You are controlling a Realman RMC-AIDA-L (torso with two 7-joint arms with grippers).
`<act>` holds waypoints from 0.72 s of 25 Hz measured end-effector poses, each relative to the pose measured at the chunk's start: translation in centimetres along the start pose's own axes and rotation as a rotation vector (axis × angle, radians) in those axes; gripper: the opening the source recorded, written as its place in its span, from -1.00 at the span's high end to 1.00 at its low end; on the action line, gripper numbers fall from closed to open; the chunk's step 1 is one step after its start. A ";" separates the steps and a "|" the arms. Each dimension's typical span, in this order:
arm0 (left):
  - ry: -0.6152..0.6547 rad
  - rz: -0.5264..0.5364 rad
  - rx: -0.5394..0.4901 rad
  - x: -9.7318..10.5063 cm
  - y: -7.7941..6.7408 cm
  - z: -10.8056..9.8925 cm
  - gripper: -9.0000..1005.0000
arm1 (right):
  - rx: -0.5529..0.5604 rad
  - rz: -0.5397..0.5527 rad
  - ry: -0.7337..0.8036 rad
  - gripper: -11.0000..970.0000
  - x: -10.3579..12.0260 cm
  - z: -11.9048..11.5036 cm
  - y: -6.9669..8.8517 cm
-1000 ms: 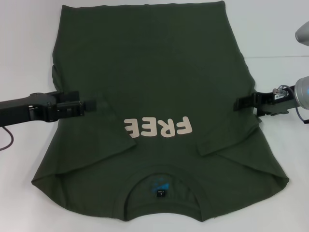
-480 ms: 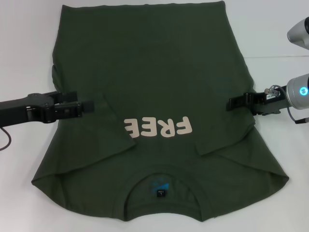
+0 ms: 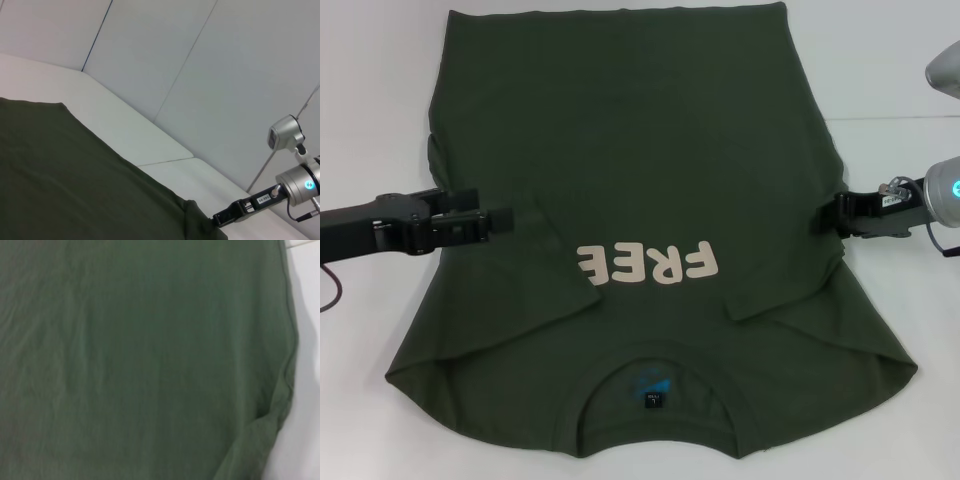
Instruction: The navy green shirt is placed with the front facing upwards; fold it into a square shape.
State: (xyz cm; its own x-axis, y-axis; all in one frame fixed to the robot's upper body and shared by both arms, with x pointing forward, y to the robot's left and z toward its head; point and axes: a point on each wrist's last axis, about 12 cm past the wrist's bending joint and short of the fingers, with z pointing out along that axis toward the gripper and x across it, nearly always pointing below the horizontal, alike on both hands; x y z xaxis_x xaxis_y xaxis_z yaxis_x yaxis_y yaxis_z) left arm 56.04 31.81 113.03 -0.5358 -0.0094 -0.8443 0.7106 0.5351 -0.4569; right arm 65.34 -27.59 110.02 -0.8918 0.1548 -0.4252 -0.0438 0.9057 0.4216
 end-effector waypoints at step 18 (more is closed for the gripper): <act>-0.010 -0.005 -0.005 0.1 0.0 0.0 -0.87 | 0.010 -0.036 0.024 0.54 -0.2 -0.5 -0.4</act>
State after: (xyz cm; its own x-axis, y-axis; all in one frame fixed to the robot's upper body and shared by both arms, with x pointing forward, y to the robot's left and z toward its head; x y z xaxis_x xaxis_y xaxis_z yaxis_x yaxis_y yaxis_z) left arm 56.02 31.83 112.98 -0.5346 -0.0206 -0.8449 0.7059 0.5388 -0.4598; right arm 65.27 -28.15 110.34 -0.9003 0.1126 -0.4206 -0.0718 0.9144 0.3984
